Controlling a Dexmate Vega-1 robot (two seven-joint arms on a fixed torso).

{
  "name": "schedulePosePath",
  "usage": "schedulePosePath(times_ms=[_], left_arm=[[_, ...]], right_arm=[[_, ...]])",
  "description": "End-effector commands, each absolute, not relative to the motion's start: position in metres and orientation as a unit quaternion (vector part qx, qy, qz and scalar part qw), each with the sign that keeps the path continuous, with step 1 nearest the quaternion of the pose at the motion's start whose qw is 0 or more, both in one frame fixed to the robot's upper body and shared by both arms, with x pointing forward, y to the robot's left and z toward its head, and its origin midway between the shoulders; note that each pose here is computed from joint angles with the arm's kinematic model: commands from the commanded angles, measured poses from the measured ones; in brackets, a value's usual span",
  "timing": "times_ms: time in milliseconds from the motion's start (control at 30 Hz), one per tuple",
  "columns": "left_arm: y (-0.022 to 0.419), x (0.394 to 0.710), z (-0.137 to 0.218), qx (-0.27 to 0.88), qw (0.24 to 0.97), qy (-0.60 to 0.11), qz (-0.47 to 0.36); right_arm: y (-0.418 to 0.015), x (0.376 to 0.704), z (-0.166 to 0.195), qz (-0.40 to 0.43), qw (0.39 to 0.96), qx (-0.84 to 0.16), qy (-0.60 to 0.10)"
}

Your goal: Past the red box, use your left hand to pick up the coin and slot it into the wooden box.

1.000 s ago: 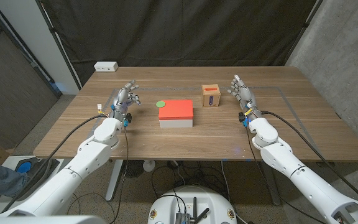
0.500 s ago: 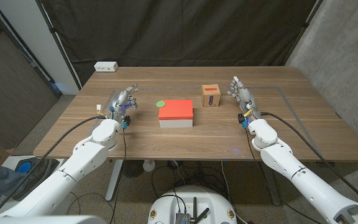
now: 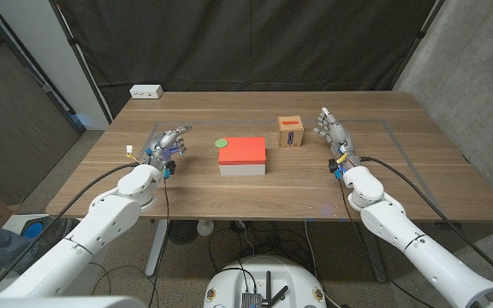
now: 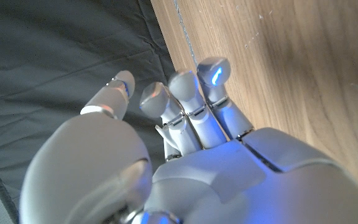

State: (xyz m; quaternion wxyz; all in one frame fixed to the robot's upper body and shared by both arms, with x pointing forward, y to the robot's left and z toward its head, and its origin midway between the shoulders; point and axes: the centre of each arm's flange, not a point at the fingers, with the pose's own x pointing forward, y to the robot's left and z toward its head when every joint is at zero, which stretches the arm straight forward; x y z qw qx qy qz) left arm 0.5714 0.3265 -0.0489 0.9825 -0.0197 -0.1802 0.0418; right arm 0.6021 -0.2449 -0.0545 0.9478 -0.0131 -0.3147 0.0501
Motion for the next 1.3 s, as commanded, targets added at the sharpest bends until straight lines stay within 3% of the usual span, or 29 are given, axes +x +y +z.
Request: schedulePosePath(times_ms=[33,267,867,1300], left_arm=[[0.326,0.557,-0.047,-0.05,0.992,-0.115,0.015],[0.327,0.555,-0.042,-0.048,0.997,-0.054,-0.03],[0.332,0.542,-0.031,-0.026,0.999,0.029,0.0],[0.328,0.562,-0.009,0.005,0.994,0.084,-0.064]], right_arm=[[-0.247,0.597,-0.065,0.048,0.951,-0.013,-0.306],[-0.252,0.593,-0.068,0.046,0.952,-0.017,-0.301],[-0.285,0.603,-0.057,0.086,0.953,-0.052,-0.286],[-0.312,0.611,-0.048,0.128,0.95,-0.071,-0.276]])
